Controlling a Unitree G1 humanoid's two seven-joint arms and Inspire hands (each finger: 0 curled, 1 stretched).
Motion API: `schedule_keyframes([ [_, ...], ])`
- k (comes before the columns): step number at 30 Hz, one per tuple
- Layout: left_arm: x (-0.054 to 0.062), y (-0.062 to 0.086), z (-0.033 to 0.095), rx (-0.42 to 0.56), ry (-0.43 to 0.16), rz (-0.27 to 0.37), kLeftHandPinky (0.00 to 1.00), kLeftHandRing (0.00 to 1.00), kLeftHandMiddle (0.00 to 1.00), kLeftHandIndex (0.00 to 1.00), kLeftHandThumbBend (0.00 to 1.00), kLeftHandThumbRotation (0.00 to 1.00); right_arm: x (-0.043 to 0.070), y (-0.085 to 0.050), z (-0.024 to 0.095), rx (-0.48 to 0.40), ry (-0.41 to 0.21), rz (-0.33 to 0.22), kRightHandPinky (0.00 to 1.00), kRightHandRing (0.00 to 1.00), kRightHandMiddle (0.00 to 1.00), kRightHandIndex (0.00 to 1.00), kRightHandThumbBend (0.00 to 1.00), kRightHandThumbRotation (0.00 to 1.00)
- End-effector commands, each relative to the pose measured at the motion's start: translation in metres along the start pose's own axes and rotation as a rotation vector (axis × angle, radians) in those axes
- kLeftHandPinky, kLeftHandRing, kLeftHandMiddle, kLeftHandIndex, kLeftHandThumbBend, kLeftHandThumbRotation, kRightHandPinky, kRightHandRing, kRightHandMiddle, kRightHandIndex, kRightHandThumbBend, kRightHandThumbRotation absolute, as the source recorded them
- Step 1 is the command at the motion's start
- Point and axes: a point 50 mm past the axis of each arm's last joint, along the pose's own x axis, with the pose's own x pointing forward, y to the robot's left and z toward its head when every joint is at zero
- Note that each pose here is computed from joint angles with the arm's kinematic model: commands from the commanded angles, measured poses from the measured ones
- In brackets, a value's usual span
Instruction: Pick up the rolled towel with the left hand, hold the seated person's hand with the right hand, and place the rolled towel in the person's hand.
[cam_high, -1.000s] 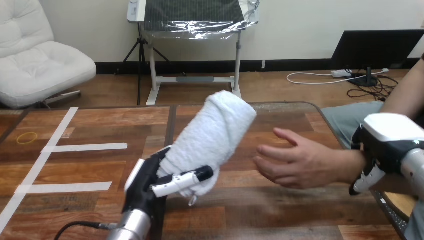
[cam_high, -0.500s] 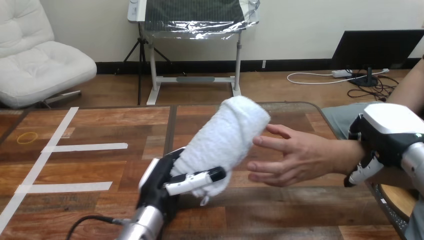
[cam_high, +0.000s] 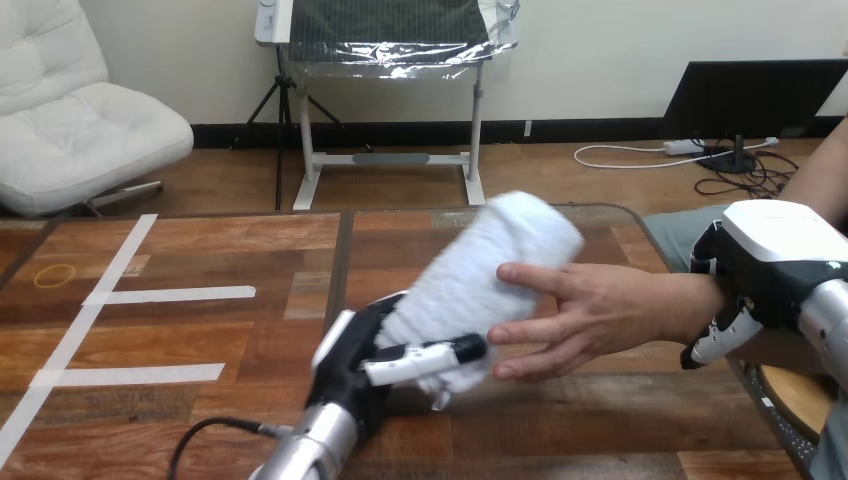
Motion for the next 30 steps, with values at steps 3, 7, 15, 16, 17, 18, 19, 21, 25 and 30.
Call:
schedule_keyframes([
  [3, 0.024, -0.018, 0.039, 0.054, -0.143, -0.078, 0.33, 0.34, 0.37, 0.42, 0.66, 0.0, 0.001, -0.02, 0.007, 0.021, -0.027, -0.097, 0.12, 0.2, 0.29, 0.35, 0.73, 0.0],
  [7, 0.026, -0.021, 0.04, 0.067, -0.145, -0.089, 0.32, 0.33, 0.36, 0.42, 0.66, 0.0, 0.001, -0.02, 0.008, 0.023, -0.037, -0.104, 0.11, 0.19, 0.29, 0.35, 0.74, 0.0],
  [15, 0.029, -0.028, 0.043, 0.08, -0.153, -0.13, 0.33, 0.33, 0.36, 0.42, 0.65, 0.0, 0.001, -0.02, 0.008, 0.038, -0.046, -0.11, 0.11, 0.18, 0.27, 0.34, 0.75, 0.0],
  [16, 0.029, -0.029, 0.044, 0.08, -0.154, -0.133, 0.33, 0.33, 0.36, 0.42, 0.65, 0.0, 0.001, -0.02, 0.008, 0.038, -0.047, -0.109, 0.11, 0.18, 0.27, 0.33, 0.75, 0.0],
  [17, 0.03, -0.03, 0.044, 0.074, -0.154, -0.14, 0.33, 0.34, 0.36, 0.42, 0.65, 0.0, 0.001, -0.02, 0.008, 0.039, -0.046, -0.107, 0.11, 0.18, 0.27, 0.33, 0.75, 0.0],
  [18, 0.03, -0.03, 0.044, 0.07, -0.154, -0.144, 0.33, 0.34, 0.36, 0.42, 0.65, 0.0, 0.001, -0.02, 0.008, 0.039, -0.045, -0.106, 0.1, 0.18, 0.27, 0.33, 0.75, 0.0],
  [19, 0.03, -0.031, 0.044, 0.067, -0.154, -0.147, 0.34, 0.34, 0.36, 0.42, 0.65, 0.0, 0.001, -0.02, 0.008, 0.04, -0.044, -0.105, 0.1, 0.18, 0.27, 0.33, 0.75, 0.0],
  [21, 0.031, -0.032, 0.045, 0.061, -0.153, -0.154, 0.34, 0.34, 0.36, 0.42, 0.65, 0.0, 0.002, -0.019, 0.008, 0.042, -0.044, -0.105, 0.1, 0.18, 0.27, 0.33, 0.75, 0.0],
  [25, 0.032, -0.035, 0.045, 0.054, -0.151, -0.165, 0.36, 0.34, 0.36, 0.42, 0.65, 0.0, 0.002, -0.019, 0.007, 0.042, -0.044, -0.105, 0.1, 0.18, 0.27, 0.33, 0.75, 0.0],
  [30, 0.032, -0.039, 0.045, 0.046, -0.15, -0.176, 0.36, 0.34, 0.35, 0.42, 0.65, 0.0, 0.002, -0.019, 0.007, 0.047, -0.042, -0.1, 0.11, 0.18, 0.27, 0.33, 0.74, 0.0],
])
